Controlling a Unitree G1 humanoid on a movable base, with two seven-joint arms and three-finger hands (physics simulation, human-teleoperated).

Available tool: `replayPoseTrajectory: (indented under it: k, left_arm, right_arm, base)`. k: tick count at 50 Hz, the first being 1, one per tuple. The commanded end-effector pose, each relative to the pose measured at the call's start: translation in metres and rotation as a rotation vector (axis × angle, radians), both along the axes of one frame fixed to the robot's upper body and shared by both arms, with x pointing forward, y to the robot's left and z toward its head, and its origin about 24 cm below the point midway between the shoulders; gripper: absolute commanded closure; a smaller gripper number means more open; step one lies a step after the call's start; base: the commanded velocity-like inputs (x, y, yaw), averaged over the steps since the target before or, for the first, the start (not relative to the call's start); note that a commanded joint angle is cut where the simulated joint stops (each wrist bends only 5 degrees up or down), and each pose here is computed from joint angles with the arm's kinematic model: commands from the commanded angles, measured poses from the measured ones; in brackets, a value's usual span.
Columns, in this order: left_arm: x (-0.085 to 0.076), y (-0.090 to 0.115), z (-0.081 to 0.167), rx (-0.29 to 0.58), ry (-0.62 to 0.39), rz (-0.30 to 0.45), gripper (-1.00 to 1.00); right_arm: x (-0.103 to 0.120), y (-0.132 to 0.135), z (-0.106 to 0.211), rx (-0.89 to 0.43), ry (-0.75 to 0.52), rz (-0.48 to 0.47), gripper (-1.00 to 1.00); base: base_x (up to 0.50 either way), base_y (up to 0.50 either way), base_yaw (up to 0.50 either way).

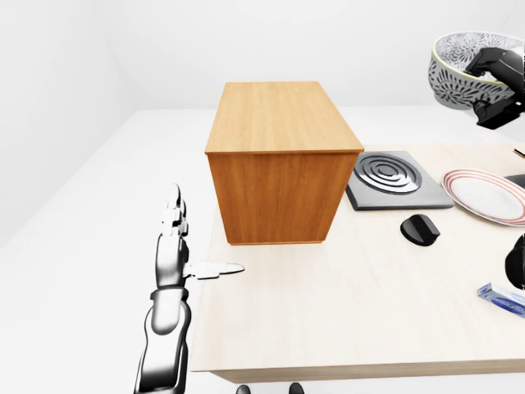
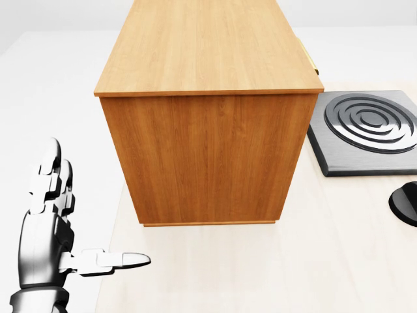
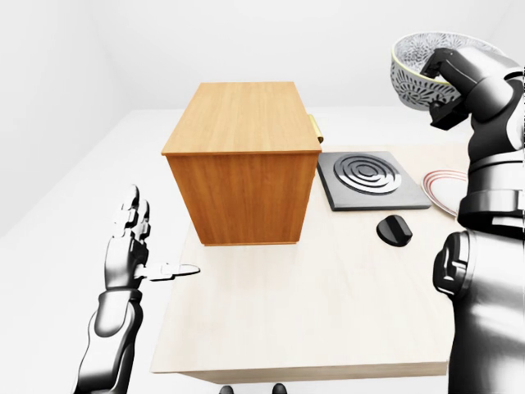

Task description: Put the bowl on the top of the cabinet.

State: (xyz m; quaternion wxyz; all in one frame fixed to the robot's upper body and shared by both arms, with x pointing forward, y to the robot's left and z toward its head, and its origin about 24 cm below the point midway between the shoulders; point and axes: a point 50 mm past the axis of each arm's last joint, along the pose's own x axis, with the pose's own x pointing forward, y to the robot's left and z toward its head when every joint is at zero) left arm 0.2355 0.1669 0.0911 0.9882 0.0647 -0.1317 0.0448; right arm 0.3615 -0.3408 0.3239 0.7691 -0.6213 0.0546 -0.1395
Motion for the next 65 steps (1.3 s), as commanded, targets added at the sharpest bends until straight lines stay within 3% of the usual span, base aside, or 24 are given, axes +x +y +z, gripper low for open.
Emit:
replayPoseTrajectory:
  k: [1, 8, 10, 20, 46, 65]
  left_arm:
    - [0.001, 0.0, -0.004, -0.003, 0.018, -0.005, -1.0]
    - [0.003, 0.0, -0.005, -0.005, 0.024, -0.006, -1.0]
    - [0.002, 0.0, -0.004, -0.005, 0.016, -0.002, -1.0]
    - [0.003, 0.0, -0.002, -0.006, 0.008, 0.001, -1.0]
    - [0.001, -0.002, -0.004, -0.008, 0.017, -0.017, -1.0]
    - [-0.001, -0.003, -0.005, -0.007, 0.023, -0.029, -1.0]
  right_arm:
    - [0.012, 0.02, 0.04, -0.08, -0.048, -0.051, 1.0]
    - [0.017, 0.034, 0.049, -0.078, -0.103, -0.044, 1.0]
    - [0.018, 0.036, 0.049, -0.139, -0.082, -0.064, 1.0]
    - [0.024, 0.061, 0.063, -0.187, -0.092, -0.044, 1.0]
    - [0.053, 0.178, 0.053, -0.275, -0.083, 0.279, 1.0]
    - [0.057, 0.233, 0.042, -0.305, -0.066, 0.411, 1.0]
  base:
    - [0.0, 0.0, 0.0]
    - [0.0, 0.0, 0.0]
    - [0.0, 0.0, 0.0]
    - [0.0, 0.0, 0.0]
    - [0.0, 0.0, 0.0]
    - [0.0, 0.0, 0.0]
